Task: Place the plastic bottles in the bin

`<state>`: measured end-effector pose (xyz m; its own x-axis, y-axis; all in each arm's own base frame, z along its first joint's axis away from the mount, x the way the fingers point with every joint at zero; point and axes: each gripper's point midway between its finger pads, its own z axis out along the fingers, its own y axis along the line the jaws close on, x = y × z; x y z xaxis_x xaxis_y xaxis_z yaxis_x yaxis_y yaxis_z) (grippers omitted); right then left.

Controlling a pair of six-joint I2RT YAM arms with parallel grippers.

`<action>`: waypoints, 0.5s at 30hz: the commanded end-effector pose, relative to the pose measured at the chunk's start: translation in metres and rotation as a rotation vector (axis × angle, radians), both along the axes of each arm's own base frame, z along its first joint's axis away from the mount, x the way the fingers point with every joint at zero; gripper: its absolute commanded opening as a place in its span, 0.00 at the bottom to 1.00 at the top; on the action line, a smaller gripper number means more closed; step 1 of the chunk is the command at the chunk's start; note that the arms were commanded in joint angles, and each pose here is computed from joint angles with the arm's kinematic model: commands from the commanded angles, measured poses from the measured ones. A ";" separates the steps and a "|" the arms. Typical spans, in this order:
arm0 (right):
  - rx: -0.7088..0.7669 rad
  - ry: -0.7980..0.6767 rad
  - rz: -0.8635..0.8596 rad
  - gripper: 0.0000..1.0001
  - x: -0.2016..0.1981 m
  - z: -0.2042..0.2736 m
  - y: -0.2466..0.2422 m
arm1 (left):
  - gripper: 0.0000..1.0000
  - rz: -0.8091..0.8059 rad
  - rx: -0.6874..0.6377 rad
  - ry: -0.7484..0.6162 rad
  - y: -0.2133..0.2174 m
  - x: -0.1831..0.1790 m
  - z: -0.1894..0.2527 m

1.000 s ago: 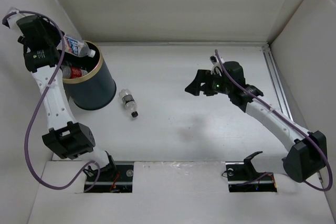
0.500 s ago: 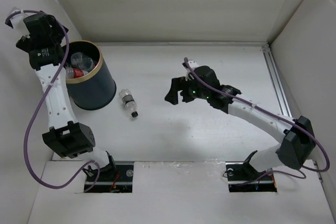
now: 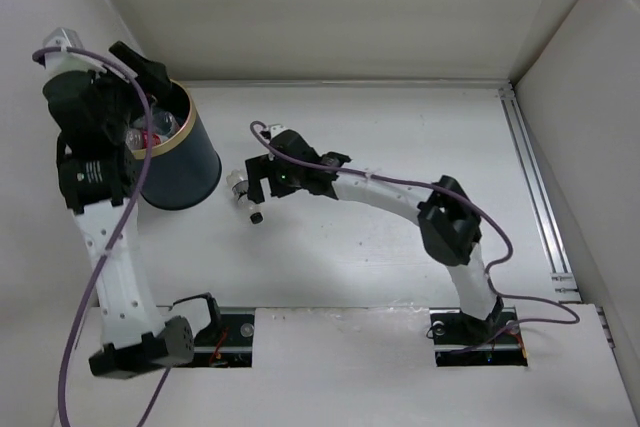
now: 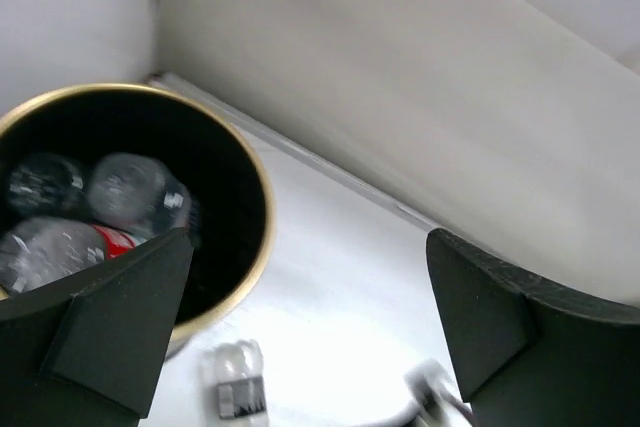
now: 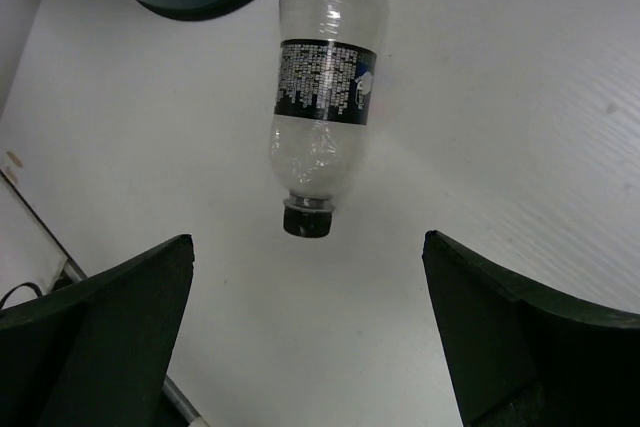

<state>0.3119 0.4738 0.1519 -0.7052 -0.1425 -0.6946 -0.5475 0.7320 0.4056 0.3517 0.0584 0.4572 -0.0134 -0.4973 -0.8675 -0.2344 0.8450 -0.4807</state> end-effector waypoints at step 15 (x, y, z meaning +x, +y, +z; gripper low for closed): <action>-0.149 0.037 -0.018 0.89 0.017 -0.104 0.064 | 1.00 -0.433 -0.048 -0.042 -0.088 -0.062 -0.053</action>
<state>0.3299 0.5330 0.0487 -0.7343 -0.2283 -0.6393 -0.5263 0.7862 0.3238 0.2963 -0.0185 0.3919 -0.2214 -0.5120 -0.8299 0.0660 0.8412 -0.5366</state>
